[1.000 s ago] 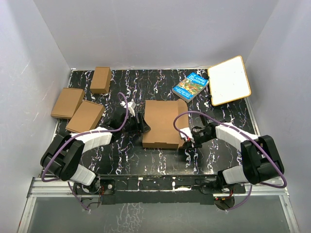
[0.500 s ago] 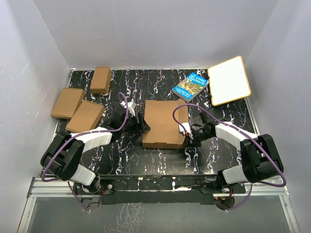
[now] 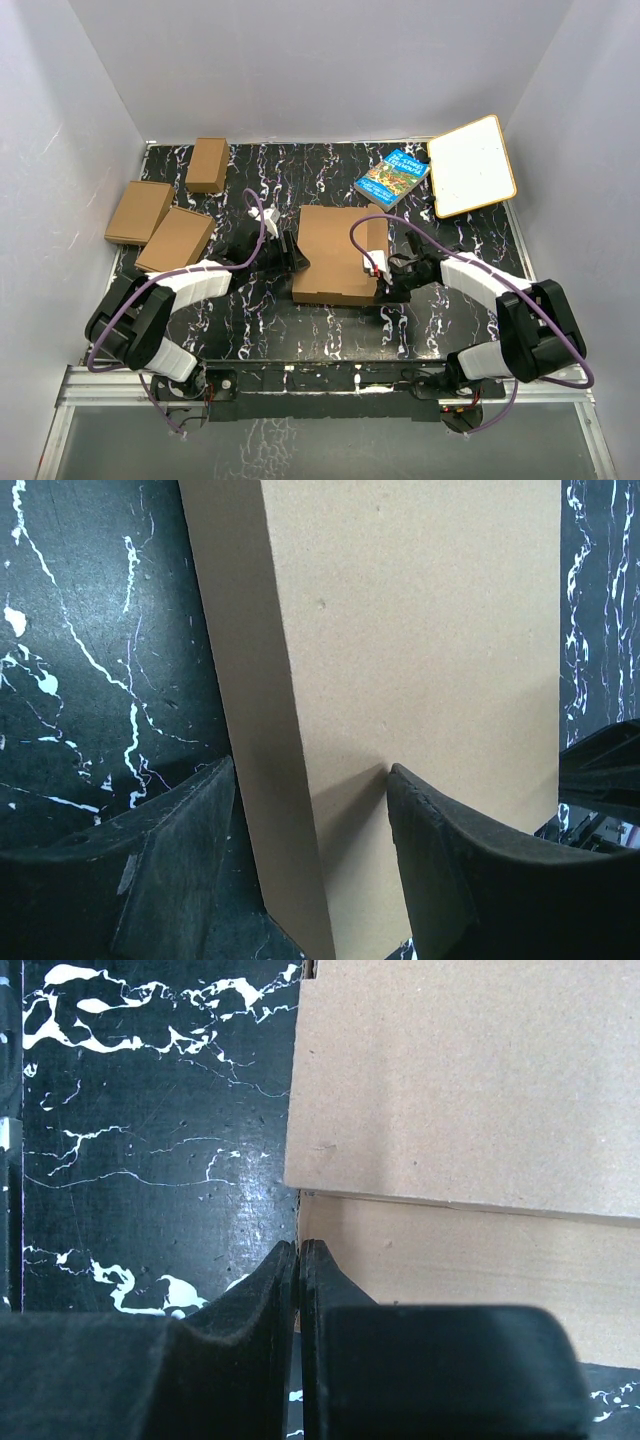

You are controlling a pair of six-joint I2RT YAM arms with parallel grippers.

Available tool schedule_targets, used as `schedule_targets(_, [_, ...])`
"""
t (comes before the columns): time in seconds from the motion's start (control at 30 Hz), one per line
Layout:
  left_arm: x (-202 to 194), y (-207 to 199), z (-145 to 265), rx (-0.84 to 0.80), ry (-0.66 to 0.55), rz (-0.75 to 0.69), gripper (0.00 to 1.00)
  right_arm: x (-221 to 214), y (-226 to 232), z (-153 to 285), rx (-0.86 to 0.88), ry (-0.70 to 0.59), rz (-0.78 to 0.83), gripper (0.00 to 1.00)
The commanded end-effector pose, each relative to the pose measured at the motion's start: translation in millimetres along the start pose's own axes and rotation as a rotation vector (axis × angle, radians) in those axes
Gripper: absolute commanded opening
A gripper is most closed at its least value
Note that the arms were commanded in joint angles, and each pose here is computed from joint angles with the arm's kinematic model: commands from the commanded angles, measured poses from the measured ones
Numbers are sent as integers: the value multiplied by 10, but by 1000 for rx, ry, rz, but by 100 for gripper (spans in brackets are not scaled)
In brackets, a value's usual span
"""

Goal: Fold the paper box

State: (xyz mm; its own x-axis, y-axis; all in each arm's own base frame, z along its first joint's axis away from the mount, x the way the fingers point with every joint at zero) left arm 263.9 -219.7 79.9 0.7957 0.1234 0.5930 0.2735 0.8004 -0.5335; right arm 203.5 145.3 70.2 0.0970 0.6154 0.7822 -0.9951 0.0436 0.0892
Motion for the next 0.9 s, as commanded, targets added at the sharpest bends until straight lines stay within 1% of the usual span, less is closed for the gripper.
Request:
schedule_targets(0.0, [-154, 146, -19, 73, 68, -15, 59, 305, -154, 14, -57, -57, 93, 8])
schedule_targets(0.23, [-155, 153, -23, 81, 72, -9, 59, 441, -98, -2, -57, -73, 145, 8])
schedule_targets(0.4, [-162, 158, -23, 85, 76, -5, 59, 469, -75, -32, -50, -70, 151, 8])
schedule_targets(0.77, [-165, 144, -29, 77, 83, -5, 59, 687, -190, -149, -78, -48, 37, 8])
schedule_targets(0.87, [-157, 145, -23, 79, 80, -6, 59, 671, -188, -154, -74, -35, 18, 11])
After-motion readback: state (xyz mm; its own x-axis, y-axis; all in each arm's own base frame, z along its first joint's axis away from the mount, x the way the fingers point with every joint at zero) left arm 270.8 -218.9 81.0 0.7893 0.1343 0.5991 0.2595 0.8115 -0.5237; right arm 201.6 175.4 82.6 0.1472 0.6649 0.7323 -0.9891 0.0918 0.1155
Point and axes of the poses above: each gripper's point midway between its finger pads, its own z axis back along the fingers, its own y axis along the line the jaws close on, x = y × z, the point moved 4 cm from there along z, back along the fingers, and after that the axes turned 4 degrees about -z, right-handed, at the moved point
